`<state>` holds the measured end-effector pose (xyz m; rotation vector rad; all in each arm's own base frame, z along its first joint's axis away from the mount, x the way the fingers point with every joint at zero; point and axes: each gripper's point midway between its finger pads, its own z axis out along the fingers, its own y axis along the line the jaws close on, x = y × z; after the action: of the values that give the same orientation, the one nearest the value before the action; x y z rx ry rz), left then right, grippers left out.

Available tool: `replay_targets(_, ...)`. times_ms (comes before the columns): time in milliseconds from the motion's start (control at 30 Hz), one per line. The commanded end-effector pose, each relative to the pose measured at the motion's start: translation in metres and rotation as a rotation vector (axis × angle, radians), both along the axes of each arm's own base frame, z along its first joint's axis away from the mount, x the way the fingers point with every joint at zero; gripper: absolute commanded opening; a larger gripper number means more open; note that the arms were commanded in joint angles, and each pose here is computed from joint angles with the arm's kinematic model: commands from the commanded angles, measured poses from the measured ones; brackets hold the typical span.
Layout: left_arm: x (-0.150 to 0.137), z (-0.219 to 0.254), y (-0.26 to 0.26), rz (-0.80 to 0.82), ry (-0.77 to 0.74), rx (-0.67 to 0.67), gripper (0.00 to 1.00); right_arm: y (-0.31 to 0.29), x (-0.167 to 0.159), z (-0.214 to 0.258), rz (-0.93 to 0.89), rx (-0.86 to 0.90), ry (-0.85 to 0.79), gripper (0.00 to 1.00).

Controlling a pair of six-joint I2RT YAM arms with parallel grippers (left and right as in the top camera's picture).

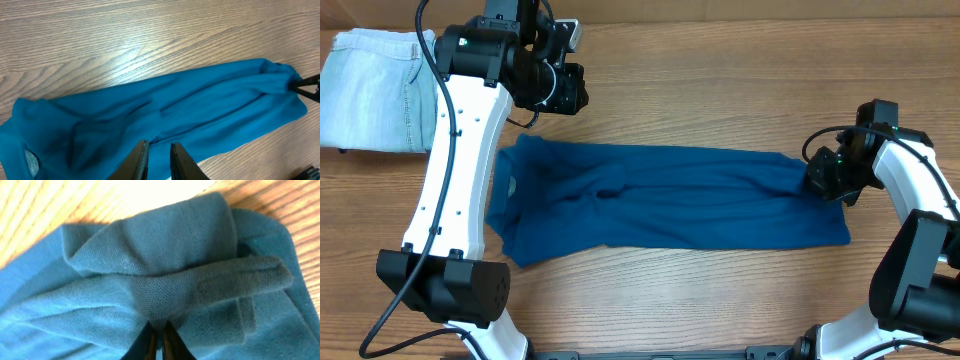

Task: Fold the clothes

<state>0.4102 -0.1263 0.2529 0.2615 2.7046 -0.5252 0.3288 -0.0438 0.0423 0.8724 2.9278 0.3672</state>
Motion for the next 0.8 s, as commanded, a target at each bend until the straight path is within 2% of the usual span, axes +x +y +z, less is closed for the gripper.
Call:
replay_targets(0,0.001,0.007,-0.004,-0.028,-0.026,-0.008,0.20,-0.002,0.005,0.013,0.005,-0.023,-0.029,0.04)
replay_targets(267,0.001,0.007,-0.004,-0.028,-0.029,-0.009,0.20,-0.017,0.003,0.045,-0.004,-0.128,-0.079,0.04)
replay_targets(700,0.003,0.006,0.001,-0.016,-0.036,0.017,0.21,-0.008,-0.056,0.010,0.002,-0.105,0.135,0.05)
replay_targets(733,0.004,0.006,0.001,-0.016,-0.037,0.017,0.21,-0.009,-0.059,0.008,-0.003,-0.114,0.146,0.06)
replay_targets(767,0.004,0.006,0.001,-0.016,-0.037,0.017,0.20,-0.010,-0.061,0.007,-0.009,-0.119,0.152,0.11)
